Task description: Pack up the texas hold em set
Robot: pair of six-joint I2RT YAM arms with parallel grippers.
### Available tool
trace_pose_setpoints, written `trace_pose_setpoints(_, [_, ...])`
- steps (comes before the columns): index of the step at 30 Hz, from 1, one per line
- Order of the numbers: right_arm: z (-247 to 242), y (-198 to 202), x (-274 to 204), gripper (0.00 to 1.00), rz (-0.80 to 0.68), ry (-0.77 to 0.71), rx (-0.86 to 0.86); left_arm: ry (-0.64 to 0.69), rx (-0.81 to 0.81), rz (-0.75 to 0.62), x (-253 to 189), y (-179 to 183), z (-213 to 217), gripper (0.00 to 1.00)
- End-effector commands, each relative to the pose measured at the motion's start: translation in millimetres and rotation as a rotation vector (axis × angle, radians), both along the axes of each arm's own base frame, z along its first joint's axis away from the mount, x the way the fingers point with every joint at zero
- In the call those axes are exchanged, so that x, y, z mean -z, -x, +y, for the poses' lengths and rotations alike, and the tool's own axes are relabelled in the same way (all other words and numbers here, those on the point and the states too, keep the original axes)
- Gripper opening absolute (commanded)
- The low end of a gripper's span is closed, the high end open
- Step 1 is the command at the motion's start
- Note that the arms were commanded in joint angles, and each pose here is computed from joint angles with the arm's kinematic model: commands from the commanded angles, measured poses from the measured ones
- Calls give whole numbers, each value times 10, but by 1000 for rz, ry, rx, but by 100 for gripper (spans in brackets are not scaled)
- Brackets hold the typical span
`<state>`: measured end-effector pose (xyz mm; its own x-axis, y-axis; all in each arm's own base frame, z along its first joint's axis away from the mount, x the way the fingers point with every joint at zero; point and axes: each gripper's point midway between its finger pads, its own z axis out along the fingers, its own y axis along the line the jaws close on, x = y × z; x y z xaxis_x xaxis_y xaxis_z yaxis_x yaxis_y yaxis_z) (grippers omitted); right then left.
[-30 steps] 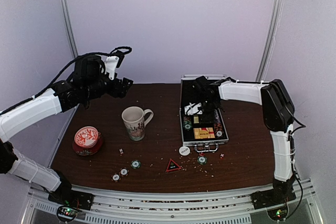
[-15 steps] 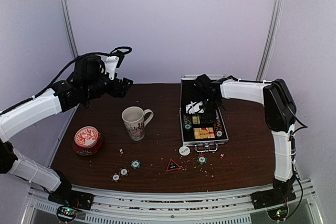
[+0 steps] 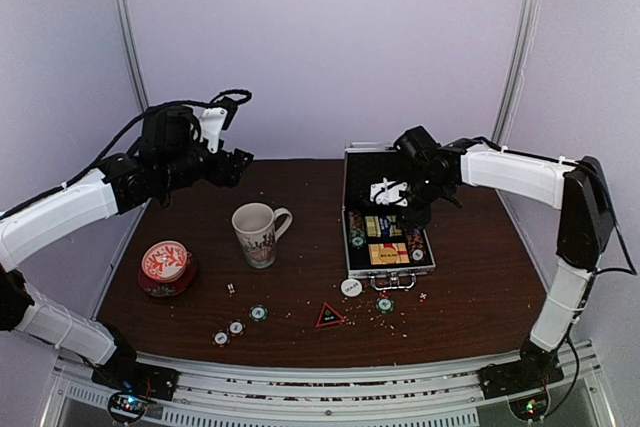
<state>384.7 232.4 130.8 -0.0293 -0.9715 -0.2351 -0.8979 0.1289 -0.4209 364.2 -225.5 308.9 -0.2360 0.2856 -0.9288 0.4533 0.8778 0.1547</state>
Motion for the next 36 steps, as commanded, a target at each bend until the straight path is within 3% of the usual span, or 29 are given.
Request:
trace_pose_setpoints(1, [164,415,-137,68,65,-180,12,-31,49,-18,0,20,-137,76])
trace_pose_setpoints(8, [513,1330,-157,66,137,-207,-194,-111,144,1,152,274,-443,77])
trace_pose_setpoints(13, [875,1701,-109,82,144,-222,-311,-111,168,-32,231,266,-454,80])
trace_pose_setpoints(16, [1100,1808,-25,90,157,-223,-357,-106,205,-10,292,296,-515,80])
trace_pose_setpoints(19, [1314,1888,120,91,202,-192,-397,-92,206,-1,294,300,-527,80])
trace_pose_setpoints(36, [1689,1945,860,82,380,-66,-421,-60,169,-34,68,354,-407,79])
